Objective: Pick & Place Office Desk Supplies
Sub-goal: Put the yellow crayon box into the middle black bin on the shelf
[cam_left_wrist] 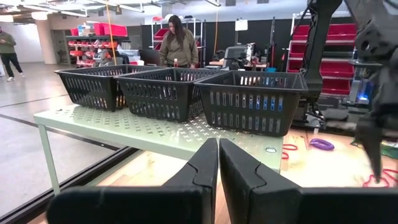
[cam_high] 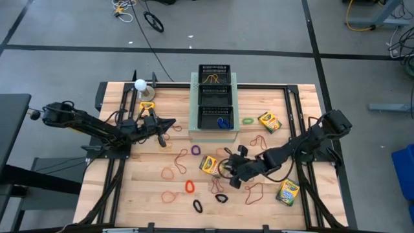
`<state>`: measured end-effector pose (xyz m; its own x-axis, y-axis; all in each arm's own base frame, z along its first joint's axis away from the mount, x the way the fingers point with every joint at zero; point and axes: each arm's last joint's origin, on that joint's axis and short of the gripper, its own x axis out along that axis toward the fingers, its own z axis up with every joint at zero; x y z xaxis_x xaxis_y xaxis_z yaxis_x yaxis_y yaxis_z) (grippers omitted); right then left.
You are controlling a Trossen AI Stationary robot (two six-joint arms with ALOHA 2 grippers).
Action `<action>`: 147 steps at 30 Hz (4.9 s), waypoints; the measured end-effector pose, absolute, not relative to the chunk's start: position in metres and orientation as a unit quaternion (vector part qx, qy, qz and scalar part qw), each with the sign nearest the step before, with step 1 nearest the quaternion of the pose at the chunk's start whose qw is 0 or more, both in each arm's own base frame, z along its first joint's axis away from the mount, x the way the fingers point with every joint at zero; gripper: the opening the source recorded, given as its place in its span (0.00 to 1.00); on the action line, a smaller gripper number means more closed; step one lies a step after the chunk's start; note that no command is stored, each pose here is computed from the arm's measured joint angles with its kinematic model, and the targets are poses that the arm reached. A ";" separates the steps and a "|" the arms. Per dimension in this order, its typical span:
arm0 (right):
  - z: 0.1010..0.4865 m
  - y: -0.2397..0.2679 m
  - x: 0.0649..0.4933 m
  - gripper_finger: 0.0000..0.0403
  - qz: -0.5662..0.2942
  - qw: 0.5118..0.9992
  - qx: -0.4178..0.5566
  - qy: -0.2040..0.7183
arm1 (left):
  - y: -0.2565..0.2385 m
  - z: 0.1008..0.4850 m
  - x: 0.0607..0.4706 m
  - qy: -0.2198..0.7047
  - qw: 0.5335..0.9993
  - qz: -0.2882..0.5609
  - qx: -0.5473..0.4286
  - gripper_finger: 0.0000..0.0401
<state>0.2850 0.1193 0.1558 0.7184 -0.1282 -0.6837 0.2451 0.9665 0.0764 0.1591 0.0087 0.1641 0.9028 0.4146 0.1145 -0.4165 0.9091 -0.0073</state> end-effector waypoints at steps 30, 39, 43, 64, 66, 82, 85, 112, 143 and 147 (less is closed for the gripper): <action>0.188 0.026 0.173 0.02 -0.080 0.987 -0.019 0.139 | 0.002 0.215 0.204 -0.076 0.980 0.116 -0.144 0.06; 0.212 0.001 0.154 0.03 -0.139 0.984 -0.074 0.083 | -0.047 0.209 0.259 0.149 0.970 0.063 -0.183 0.13; 0.213 -0.002 0.152 0.03 -0.145 0.983 -0.079 0.082 | -0.070 0.185 0.276 0.230 0.943 0.092 -0.224 0.22; 0.212 -0.001 0.152 0.03 -0.140 0.980 -0.103 0.093 | -0.089 0.134 0.346 0.362 0.869 0.169 -0.292 0.36; 0.212 -0.001 0.152 0.03 -0.140 0.980 -0.105 0.093 | -0.090 0.131 0.348 0.368 0.866 0.170 -0.293 0.33; 0.212 -0.001 0.152 0.03 -0.138 0.980 -0.106 0.092 | -0.087 0.154 0.343 0.374 0.885 0.131 -0.245 0.01; 0.212 -0.001 0.152 0.03 -0.138 0.980 -0.108 0.093 | -0.088 0.165 0.339 0.364 0.896 0.133 -0.216 0.01; 0.213 -0.001 0.152 0.03 -0.138 0.980 -0.110 0.090 | -0.107 0.224 0.319 0.425 0.880 0.191 0.090 0.01; 0.213 -0.001 0.153 0.03 -0.130 0.981 -0.112 0.090 | -0.159 0.178 0.304 0.423 0.837 0.222 0.268 0.02; 0.213 -0.001 0.153 0.03 -0.130 0.981 -0.112 0.089 | -0.163 0.178 0.307 0.423 0.851 0.197 0.243 0.04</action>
<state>0.1526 -0.0009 0.2126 0.9502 -0.2752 -0.1464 0.2351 0.9411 -0.2430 0.3074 -0.1632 0.1784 0.5653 0.5396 -0.6239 -0.1291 0.8050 0.5791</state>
